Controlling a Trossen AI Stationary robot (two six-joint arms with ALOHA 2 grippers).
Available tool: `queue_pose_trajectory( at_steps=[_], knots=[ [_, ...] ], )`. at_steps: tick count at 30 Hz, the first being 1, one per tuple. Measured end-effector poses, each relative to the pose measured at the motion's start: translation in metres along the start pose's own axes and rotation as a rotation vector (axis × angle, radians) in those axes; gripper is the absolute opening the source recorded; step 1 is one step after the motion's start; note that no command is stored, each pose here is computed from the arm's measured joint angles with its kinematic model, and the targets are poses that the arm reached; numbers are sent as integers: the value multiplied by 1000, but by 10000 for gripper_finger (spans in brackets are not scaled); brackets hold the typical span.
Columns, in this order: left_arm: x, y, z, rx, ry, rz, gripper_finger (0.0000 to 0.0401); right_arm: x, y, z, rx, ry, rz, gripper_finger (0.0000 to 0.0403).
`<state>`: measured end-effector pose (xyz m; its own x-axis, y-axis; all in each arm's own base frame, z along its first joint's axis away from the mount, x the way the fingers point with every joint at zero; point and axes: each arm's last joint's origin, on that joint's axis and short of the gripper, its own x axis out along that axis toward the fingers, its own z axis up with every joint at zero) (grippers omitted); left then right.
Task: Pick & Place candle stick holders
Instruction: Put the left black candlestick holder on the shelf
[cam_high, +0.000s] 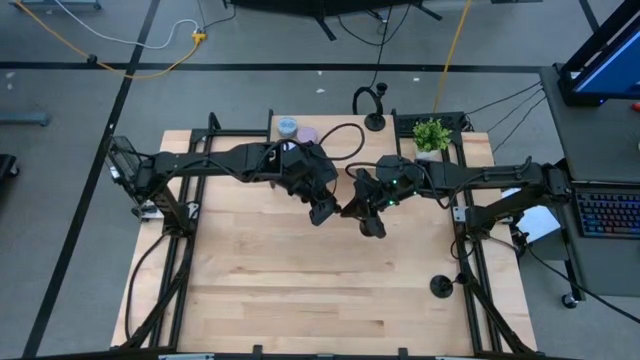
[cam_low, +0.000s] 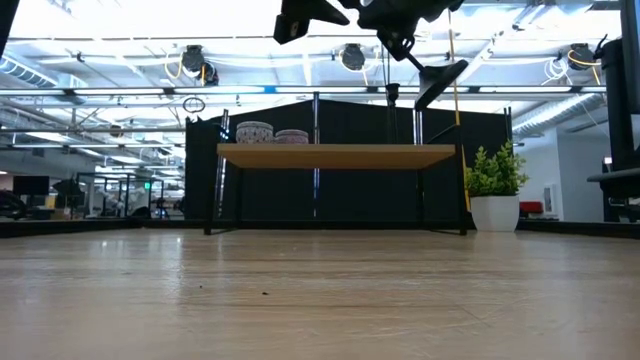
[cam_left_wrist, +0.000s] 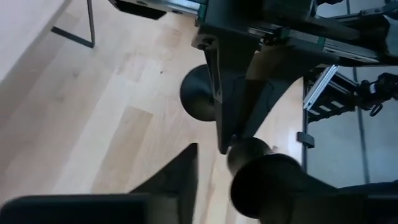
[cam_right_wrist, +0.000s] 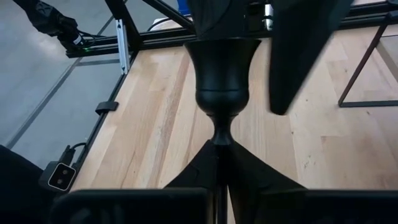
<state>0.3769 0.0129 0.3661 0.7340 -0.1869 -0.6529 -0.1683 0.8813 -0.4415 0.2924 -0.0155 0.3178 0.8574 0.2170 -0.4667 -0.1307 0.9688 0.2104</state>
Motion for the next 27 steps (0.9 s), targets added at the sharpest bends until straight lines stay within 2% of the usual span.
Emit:
queue_pose_trajectory(
  at_steps=[6, 10, 15, 21, 27],
  knots=[
    [-7, 8, 3, 35, -8, 28, 217, 0, 0, 0, 3, -4, -9, 8],
    [-21, 20, 2, -22, 20, 73, 251, 0, -2, 0, 10, -1, -53, 8],
    [-48, 28, 1, -87, 21, 103, 263, -1, -8, -3, 20, 21, -115, 8],
    [-86, 21, 0, -26, -70, 105, 264, -7, -14, -1, 4, 13, -136, 8],
    [-108, 11, -7, 26, -146, 226, 264, -34, -28, 18, -97, -165, -363, 8]
  ],
)
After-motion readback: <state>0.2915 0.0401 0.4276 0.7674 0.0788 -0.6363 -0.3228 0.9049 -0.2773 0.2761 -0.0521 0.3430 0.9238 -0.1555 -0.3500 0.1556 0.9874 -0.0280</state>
